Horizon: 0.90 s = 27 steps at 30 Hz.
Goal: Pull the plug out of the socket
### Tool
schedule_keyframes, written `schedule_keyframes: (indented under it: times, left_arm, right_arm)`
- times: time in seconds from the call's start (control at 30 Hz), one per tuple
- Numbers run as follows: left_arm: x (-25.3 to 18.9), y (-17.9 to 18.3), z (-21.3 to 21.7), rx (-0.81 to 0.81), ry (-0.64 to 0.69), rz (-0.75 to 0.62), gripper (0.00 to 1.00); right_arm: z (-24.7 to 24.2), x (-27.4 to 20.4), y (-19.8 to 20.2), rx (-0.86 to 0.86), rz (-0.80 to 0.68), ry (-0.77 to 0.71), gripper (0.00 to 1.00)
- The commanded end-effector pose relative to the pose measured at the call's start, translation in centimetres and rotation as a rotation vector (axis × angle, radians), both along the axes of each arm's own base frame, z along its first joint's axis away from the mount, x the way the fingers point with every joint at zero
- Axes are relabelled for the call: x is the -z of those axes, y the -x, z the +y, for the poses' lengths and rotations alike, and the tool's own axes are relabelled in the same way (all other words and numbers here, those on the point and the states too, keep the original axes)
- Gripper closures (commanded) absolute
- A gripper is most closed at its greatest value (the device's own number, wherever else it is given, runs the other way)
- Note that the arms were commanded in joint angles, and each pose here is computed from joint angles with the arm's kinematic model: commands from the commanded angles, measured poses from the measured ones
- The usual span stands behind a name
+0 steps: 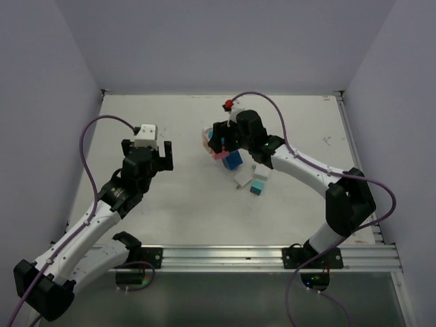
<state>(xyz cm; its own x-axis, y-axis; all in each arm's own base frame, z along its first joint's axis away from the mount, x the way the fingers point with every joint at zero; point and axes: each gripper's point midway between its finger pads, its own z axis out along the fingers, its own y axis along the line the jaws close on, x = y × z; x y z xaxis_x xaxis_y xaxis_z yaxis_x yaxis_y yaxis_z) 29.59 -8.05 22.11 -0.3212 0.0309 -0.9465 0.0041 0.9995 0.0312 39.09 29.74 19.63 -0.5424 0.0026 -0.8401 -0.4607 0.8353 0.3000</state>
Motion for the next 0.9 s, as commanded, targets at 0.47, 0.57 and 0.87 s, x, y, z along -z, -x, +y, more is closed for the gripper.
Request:
schedule_keyframes:
  times: [0.47,0.57,0.87]
  left_arm:
    - [-2.0,3.5,3.5,-0.149,0.179,-0.119,0.0]
    - [-1.9,3.4,4.0,-0.174,0.15,-0.118,0.0]
    - [-1.1,3.1,3.9,-0.181,0.124,-0.087,0.01]
  right_arm:
    - [9.4,8.1,15.2,-0.368,-0.04,0.082,0.63]
    - [9.4,9.4,15.5,-0.348,-0.051,0.118,0.54]
    - [8.7,11.4,15.8,-0.297,-0.055,0.169,0.28]
